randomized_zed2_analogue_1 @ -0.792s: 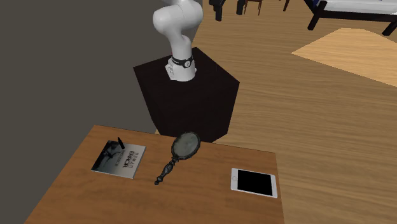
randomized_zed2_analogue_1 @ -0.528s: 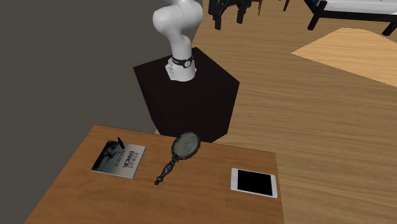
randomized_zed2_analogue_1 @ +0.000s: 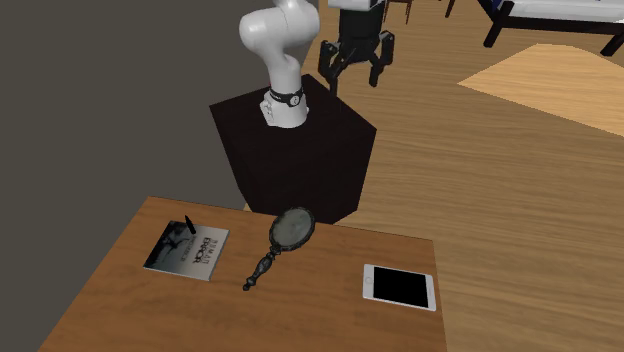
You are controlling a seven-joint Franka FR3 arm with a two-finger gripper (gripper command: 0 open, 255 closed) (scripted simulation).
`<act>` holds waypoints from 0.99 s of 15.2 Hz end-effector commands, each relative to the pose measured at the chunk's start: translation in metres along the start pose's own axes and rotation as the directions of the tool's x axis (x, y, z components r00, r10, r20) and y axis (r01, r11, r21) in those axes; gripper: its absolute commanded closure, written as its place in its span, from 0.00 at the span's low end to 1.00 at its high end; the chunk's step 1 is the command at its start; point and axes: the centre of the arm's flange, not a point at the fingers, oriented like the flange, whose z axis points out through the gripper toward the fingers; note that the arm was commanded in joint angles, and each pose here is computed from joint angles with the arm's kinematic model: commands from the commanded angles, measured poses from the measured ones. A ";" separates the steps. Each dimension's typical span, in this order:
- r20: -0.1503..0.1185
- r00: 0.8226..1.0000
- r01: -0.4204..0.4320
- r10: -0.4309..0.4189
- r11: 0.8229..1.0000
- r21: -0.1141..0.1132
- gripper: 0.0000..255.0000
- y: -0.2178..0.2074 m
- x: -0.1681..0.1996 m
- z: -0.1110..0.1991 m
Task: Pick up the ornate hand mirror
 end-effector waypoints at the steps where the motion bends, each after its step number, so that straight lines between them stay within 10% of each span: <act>1: 0.003 0.998 -0.058 0.058 0.998 -0.001 0.00 0.013 0.015 0.023; 8: 0.018 0.968 -0.251 0.251 0.968 -0.005 0.00 0.058 0.058 0.092; 15: 0.031 0.900 -0.434 0.434 0.901 -0.012 0.00 0.111 0.090 0.162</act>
